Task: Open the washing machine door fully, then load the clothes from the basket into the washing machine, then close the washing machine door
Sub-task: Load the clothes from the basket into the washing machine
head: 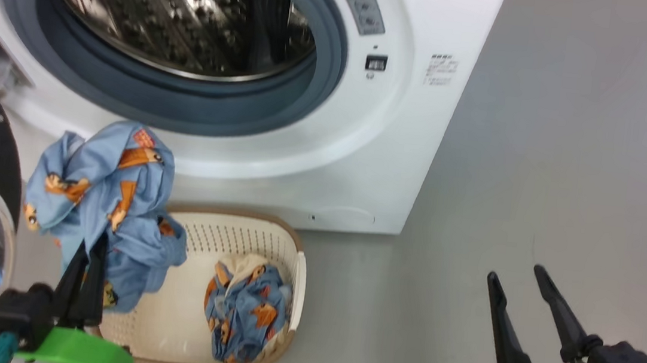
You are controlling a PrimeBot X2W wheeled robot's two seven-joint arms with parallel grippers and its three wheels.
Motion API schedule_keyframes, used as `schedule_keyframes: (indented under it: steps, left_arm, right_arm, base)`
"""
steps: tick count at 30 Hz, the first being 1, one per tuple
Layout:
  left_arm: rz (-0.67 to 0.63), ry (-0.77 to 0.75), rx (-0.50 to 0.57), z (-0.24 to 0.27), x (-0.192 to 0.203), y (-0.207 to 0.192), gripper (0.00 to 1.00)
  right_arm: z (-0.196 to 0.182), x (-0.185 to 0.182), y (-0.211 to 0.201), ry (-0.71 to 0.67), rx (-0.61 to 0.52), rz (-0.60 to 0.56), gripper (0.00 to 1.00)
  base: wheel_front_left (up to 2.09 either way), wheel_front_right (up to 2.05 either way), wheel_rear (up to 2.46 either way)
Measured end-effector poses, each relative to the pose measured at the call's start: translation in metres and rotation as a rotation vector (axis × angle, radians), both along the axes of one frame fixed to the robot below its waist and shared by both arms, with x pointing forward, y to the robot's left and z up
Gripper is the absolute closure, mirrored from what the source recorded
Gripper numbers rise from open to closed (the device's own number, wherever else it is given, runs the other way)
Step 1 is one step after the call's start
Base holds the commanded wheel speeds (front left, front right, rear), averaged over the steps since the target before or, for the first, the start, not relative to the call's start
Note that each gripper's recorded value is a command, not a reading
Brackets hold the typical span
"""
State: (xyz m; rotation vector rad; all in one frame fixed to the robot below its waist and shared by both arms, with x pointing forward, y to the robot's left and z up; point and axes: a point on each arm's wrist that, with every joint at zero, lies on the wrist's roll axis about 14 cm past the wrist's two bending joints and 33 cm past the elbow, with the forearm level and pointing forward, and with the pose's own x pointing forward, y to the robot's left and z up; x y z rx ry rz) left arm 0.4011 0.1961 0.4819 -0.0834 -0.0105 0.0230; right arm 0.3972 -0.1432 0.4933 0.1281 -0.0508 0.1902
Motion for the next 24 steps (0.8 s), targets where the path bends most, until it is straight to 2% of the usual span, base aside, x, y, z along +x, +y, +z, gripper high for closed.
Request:
schedule_keyframes:
  steps: [7, 14, 24]
  left_arm:
    - [0.025, -0.072, 0.002, 0.026, -0.032, 0.006, 1.00]
    - [0.030, -0.078, 0.015, 0.030, -0.059, 0.007, 1.00]
    - [0.012, -0.083, -0.005, 0.032, -0.064, -0.002, 1.00]
  right_arm:
    - [0.018, -0.022, -0.002, -0.042, 0.004, -0.009, 0.00]
    - [0.027, -0.042, -0.009, -0.068, 0.012, -0.039, 0.00]
    - [0.030, -0.053, -0.019, -0.075, 0.011, -0.073, 0.00]
  base:
    - [0.00, 0.00, 0.00]
    - [0.00, 0.00, 0.00]
    - [0.00, 0.00, 0.00]
